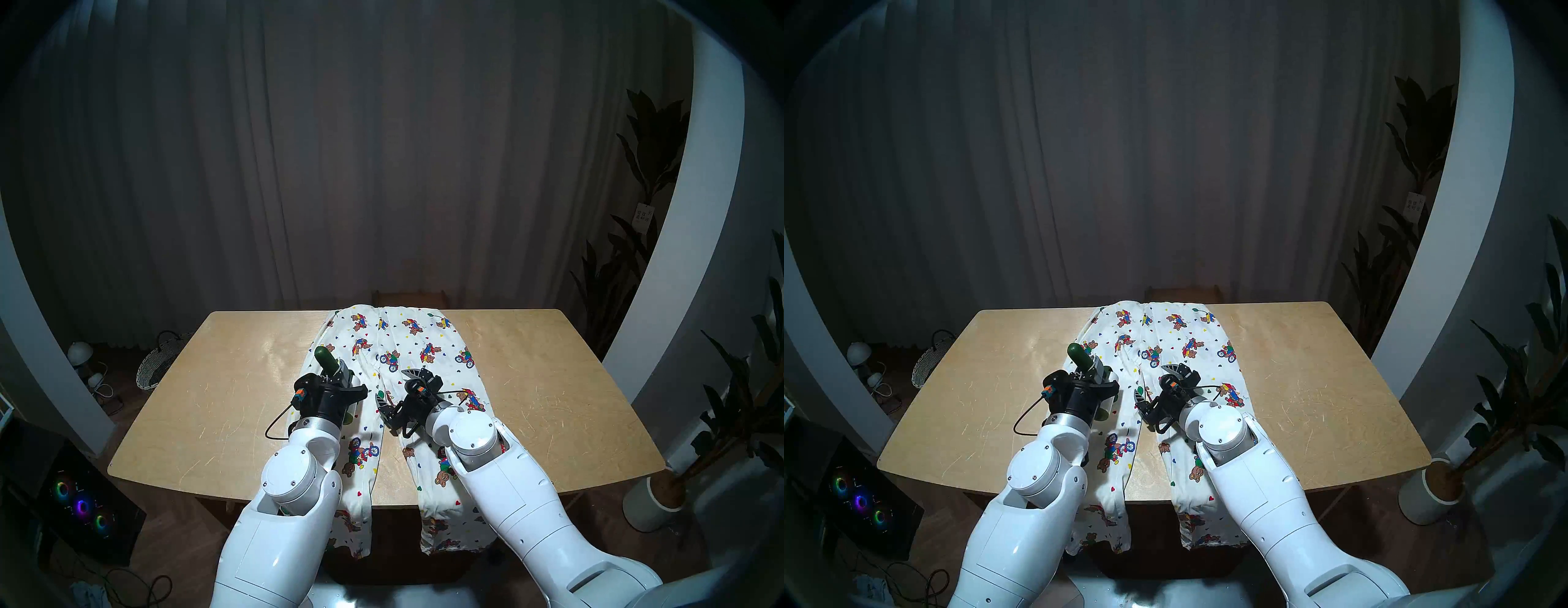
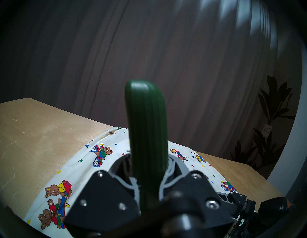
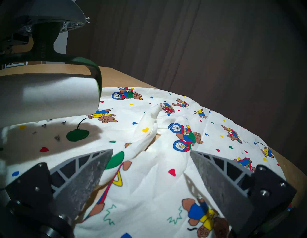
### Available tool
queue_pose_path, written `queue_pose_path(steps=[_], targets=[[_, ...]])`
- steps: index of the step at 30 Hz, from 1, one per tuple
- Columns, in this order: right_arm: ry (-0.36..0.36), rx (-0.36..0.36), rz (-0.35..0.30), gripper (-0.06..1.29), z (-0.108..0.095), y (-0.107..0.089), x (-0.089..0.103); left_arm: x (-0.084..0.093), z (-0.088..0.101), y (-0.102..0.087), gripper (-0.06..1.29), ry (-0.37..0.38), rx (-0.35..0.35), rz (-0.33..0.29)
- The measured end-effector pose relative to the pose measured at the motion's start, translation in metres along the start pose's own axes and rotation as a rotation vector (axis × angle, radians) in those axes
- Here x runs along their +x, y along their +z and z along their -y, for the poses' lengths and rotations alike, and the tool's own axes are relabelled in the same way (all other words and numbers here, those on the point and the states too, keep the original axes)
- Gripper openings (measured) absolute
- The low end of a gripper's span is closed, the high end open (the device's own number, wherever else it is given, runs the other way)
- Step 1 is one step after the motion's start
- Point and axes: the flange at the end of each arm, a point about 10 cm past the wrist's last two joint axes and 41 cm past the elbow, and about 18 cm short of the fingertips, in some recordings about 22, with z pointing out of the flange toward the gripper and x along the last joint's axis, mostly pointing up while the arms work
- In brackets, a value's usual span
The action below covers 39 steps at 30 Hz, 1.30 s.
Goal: Remove lint and debris from pants with a lint roller
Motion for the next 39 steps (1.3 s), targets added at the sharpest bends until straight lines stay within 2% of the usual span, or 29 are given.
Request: queue_pose_path(steps=[14, 30, 33, 39], targets=[[-0.026, 0.025, 0.038, 1.23, -0.002, 0.000, 0.005, -0.005, 0.000, 0.005, 0.12, 0.026, 0.019, 0.022], [-0.069, 0.022, 0.032, 1.23, -0.011, 0.003, 0.005, -0.010, -0.016, 0.010, 0.12, -0.030, -0.001, 0.016], [-0.072, 0.022, 0.027, 1.23, -0.012, 0.004, 0.005, -0.013, -0.018, 0.010, 0.12, -0.007, -0.001, 0.016], [-0.072, 0.022, 0.020, 1.23, -0.013, 0.005, 0.004, -0.027, -0.023, 0.007, 0.12, 0.109, 0.022, 0.002]])
